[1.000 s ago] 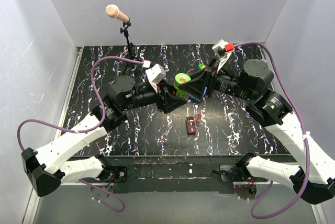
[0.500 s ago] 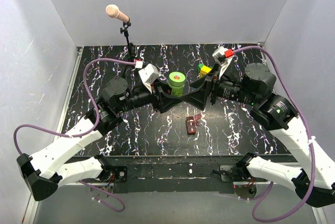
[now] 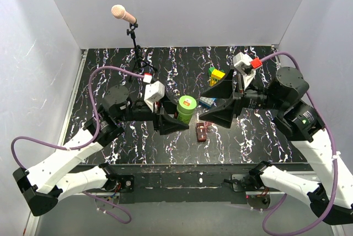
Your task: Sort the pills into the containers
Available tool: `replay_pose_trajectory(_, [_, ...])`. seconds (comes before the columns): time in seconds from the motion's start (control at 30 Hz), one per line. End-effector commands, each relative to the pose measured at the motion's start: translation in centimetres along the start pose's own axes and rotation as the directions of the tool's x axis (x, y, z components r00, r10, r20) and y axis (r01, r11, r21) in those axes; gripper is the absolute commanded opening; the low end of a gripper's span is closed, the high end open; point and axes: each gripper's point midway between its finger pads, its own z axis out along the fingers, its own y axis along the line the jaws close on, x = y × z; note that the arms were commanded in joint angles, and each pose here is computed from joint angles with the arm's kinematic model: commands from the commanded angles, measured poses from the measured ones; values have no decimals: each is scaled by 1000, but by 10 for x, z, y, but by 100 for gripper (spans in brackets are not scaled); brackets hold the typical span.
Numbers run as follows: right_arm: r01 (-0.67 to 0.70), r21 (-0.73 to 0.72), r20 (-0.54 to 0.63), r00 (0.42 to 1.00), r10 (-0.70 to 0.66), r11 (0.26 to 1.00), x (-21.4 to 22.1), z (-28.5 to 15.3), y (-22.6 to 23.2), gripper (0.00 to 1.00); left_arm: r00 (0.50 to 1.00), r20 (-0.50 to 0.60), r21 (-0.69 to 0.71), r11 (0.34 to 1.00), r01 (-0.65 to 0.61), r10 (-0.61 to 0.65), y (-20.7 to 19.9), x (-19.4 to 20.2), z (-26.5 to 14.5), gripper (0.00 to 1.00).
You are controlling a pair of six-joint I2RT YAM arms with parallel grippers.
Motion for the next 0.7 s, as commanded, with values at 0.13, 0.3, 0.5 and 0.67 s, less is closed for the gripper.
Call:
replay_pose_trajectory(0.13, [118, -305, 86, 992, -96, 945, -25, -9, 53, 97, 997, 43, 293, 954, -69, 59, -53, -18, -7, 0])
replay_pose_trajectory(0.3, [118, -363, 83, 992, -94, 924, -21, -5, 53, 95, 999, 38, 366, 930, -47, 36, -59, -19, -3, 0])
replay_pose_trajectory(0.5, [145, -424, 114, 988, -106, 894, -22, -2, 57, 95, 1000, 16, 407, 913, -25, 20, -58, -16, 3, 0])
replay_pose_trajectory(0.67, [140, -454, 110, 989, -101, 880, -19, 2, 56, 95, 999, 31, 414, 909, -39, 29, -58, -19, 5, 0])
